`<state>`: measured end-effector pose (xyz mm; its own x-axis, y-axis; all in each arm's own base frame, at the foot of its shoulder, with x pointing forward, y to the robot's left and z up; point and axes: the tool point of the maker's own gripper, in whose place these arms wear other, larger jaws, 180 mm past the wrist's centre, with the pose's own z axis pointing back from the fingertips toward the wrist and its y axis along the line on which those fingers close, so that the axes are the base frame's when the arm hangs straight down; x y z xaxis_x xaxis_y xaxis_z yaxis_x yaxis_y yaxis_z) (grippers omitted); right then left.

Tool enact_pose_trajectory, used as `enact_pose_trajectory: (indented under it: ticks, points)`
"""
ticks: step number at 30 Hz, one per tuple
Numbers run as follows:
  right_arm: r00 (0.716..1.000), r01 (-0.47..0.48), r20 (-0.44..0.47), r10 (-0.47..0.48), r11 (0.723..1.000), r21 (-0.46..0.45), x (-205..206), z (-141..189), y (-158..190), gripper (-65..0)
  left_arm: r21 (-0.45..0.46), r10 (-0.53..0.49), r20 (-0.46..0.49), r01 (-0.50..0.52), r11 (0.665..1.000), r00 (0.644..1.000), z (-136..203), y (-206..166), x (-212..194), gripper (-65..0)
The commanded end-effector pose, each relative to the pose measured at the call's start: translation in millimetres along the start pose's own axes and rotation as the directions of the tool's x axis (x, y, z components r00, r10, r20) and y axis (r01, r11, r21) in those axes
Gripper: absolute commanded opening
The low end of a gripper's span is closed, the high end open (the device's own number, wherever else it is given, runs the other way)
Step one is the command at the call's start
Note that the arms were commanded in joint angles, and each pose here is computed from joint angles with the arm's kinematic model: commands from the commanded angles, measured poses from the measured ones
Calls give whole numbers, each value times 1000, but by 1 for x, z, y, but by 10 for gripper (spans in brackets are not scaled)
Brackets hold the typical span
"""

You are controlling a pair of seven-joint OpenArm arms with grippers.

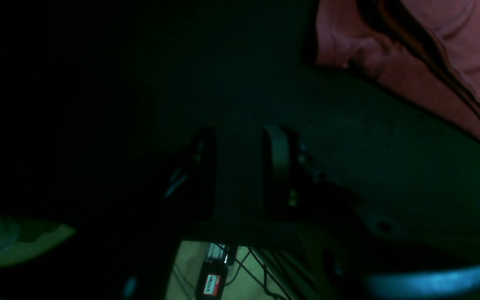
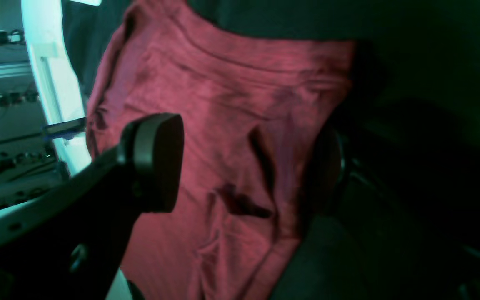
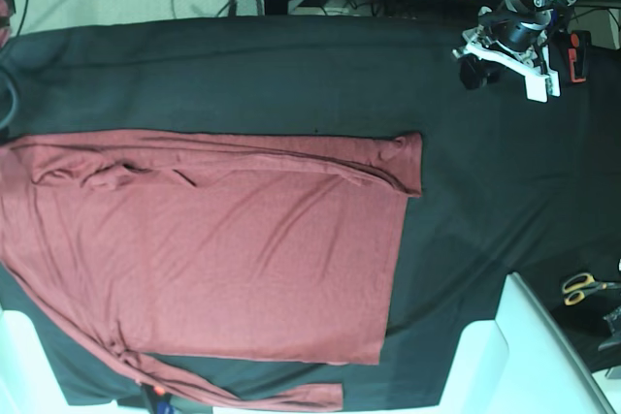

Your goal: Fold the T-shirt properly

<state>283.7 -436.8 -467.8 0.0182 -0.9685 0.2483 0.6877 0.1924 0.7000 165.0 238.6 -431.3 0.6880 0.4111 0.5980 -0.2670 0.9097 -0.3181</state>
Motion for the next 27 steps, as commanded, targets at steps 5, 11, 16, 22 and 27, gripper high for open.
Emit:
enact_pose_trajectory:
  ticks: [5,11,16,22,27]
  points:
    - [999,-18,39,17,999,39,20,3,17,-252,-12,-12,28,13,1000,1000,3,-2,9,-457]
    - [1000,16,-4,-16,1000,17,2,-3,5,-402,-12,-9,29,9,1000,1000,3,-2,9,-454]
    - [998,47,-44,-47,999,-5,-12,-5,-6,-642,-14,-3,35,4,1000,999,3,-2,11,-441]
    - [998,48,-51,-48,999,-5,-15,-6,-6,-648,-125,195,54,-187,974,979,-4,-16,24,-211]
    - [997,47,-53,-48,999,-8,-16,-5,-7,-647,-156,275,39,-266,951,961,-30,-20,28,-135]
